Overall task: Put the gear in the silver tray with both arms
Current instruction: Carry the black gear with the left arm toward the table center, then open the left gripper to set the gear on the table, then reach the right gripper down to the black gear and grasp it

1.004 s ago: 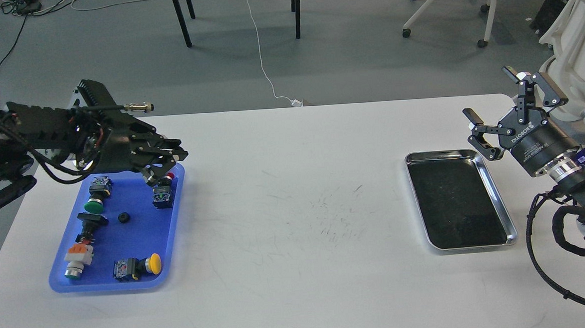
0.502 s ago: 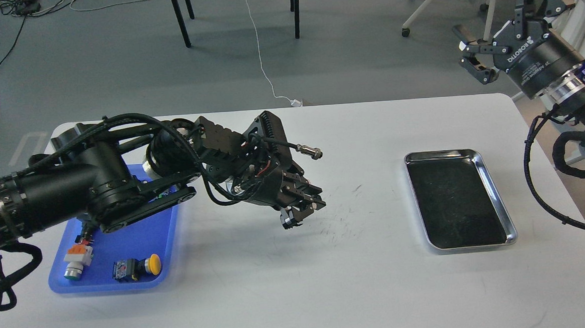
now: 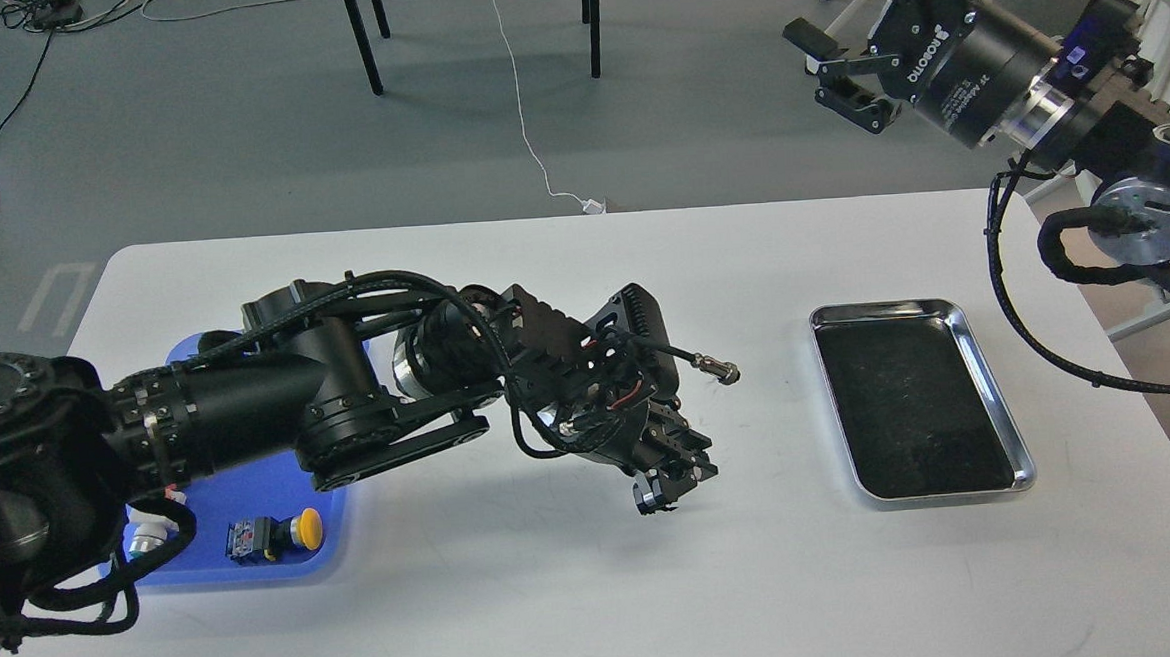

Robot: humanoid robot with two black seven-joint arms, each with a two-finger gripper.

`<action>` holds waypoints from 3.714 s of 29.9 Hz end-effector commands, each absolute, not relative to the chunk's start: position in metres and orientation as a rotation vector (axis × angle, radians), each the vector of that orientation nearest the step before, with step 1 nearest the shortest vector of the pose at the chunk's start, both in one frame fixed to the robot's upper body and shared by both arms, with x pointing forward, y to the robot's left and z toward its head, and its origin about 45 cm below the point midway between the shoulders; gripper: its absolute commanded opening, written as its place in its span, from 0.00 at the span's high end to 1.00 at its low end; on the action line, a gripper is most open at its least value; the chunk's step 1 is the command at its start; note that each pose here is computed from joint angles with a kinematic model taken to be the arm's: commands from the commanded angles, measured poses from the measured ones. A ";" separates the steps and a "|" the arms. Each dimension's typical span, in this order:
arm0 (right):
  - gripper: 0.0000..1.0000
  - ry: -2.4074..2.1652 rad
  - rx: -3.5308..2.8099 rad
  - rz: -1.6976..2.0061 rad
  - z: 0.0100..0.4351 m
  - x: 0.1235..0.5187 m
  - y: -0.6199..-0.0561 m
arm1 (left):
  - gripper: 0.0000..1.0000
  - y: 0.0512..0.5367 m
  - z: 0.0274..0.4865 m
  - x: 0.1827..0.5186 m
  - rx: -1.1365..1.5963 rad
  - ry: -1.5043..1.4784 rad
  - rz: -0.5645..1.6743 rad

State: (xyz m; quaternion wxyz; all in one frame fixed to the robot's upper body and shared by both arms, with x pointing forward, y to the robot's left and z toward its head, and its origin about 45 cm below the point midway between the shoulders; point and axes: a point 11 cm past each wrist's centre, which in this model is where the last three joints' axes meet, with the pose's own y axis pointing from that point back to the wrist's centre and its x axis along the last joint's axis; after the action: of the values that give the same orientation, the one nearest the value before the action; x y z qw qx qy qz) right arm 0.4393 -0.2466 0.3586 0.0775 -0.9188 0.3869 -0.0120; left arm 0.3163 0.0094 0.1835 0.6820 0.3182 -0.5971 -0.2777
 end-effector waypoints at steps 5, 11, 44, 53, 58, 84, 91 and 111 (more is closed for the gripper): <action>0.00 1.157 -2.766 -0.033 0.355 0.439 -0.245 | 0.87 0.000 0.167 0.323 0.755 -1.311 -0.619; 0.00 1.175 -2.766 -0.025 0.351 0.438 -0.250 | 0.87 0.008 0.160 0.330 0.792 -1.296 -0.614; 0.00 1.257 -2.752 -0.031 0.348 0.434 -0.279 | 0.23 0.027 0.141 0.346 0.826 -1.309 -0.555; 0.00 1.361 -2.759 -0.034 0.346 0.414 -0.326 | 0.11 0.074 0.202 0.393 0.763 -1.186 -0.226; 0.00 1.425 -2.813 0.013 0.321 0.393 -0.353 | 0.06 0.146 0.230 0.416 0.579 -0.824 0.200; 0.00 -0.700 -3.578 -1.773 0.231 0.363 -0.196 | 0.02 0.300 0.244 0.391 -0.245 -0.045 1.059; 0.02 -1.040 -3.201 -2.204 0.194 0.364 -0.143 | 0.02 0.296 0.250 0.390 -0.265 -0.053 1.047; 0.37 -1.139 -3.018 -2.312 0.150 0.353 -0.126 | 0.02 0.292 0.257 0.390 -0.290 -0.059 1.034</action>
State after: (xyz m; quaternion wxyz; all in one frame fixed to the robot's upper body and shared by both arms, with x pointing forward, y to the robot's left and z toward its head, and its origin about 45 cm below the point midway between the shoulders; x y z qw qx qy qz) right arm 0.3538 -0.1296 0.1549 -0.4038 -0.6966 -0.2608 -0.5326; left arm 0.3899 0.2921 0.2563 0.8589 -0.1371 -0.0276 0.4927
